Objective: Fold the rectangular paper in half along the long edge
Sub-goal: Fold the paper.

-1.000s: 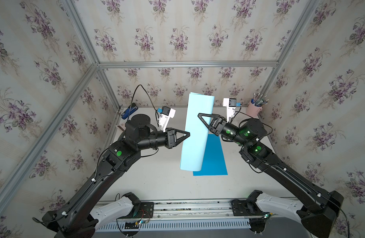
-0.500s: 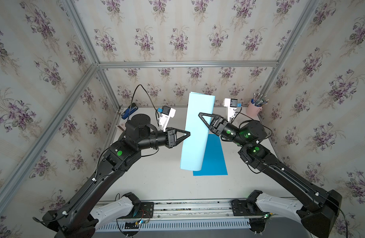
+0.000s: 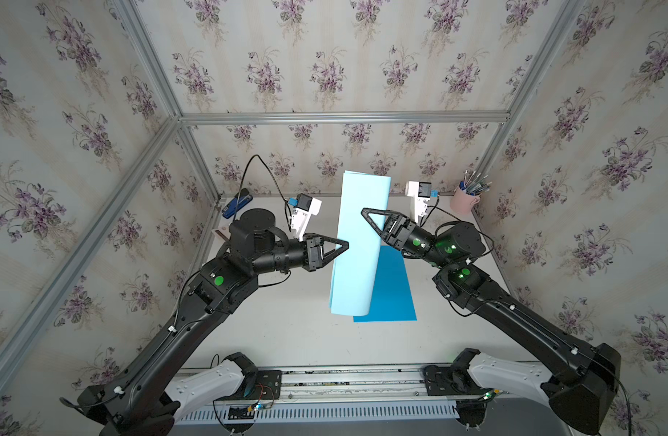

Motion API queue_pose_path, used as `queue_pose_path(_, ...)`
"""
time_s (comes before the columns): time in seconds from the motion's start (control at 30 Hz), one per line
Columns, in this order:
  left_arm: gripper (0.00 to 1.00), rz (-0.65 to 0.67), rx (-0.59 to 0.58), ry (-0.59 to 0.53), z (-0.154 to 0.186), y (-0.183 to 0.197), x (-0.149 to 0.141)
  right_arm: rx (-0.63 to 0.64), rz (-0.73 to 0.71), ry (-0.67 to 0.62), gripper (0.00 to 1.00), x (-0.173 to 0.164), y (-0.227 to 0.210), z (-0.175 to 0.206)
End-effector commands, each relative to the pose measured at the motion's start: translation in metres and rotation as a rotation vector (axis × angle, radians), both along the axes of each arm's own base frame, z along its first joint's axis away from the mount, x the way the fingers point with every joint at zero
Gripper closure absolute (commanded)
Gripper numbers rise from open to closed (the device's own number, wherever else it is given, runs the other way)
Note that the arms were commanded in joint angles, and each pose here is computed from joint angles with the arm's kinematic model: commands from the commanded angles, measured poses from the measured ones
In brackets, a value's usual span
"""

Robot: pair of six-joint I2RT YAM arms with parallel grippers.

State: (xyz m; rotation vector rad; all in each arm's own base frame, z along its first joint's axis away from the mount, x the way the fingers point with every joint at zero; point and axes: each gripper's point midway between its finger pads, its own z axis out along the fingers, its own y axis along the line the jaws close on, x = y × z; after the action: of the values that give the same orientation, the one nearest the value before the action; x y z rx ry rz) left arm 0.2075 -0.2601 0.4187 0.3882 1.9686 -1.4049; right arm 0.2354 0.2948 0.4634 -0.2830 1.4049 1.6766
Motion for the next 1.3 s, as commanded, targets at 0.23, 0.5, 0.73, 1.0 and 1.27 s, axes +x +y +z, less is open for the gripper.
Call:
queue_pose_path(0.23,0.84,-0.012,-0.017,-0.035,0.0086,-0.0010,-0.0012,0.016,0.026,-0.039,0.73,-0.0096,-0.0023,0.0088)
queue_pose_path(0.5,0.86,-0.013,-0.019,-0.035,0.0092,-0.0008,-0.0021,0.025,0.029,-0.037,0.73,-0.0098,-0.0024,0.0086)
queue_pose_path(0.73,0.91,-0.014,-0.018,-0.034,0.0088,-0.0009,-0.0021,0.026,0.022,-0.037,0.73,-0.0090,-0.0033,0.0082)
queue_pose_path(1.0,0.93,-0.020,-0.024,-0.034,0.0094,-0.0013,-0.0031,0.021,0.004,-0.029,0.73,-0.0059,-0.0041,0.0051)
queue_pose_path(1.27,1.00,-0.026,-0.032,-0.040,0.0120,-0.0012,-0.0048,0.007,-0.015,-0.025,0.70,-0.0032,-0.0048,0.0043)
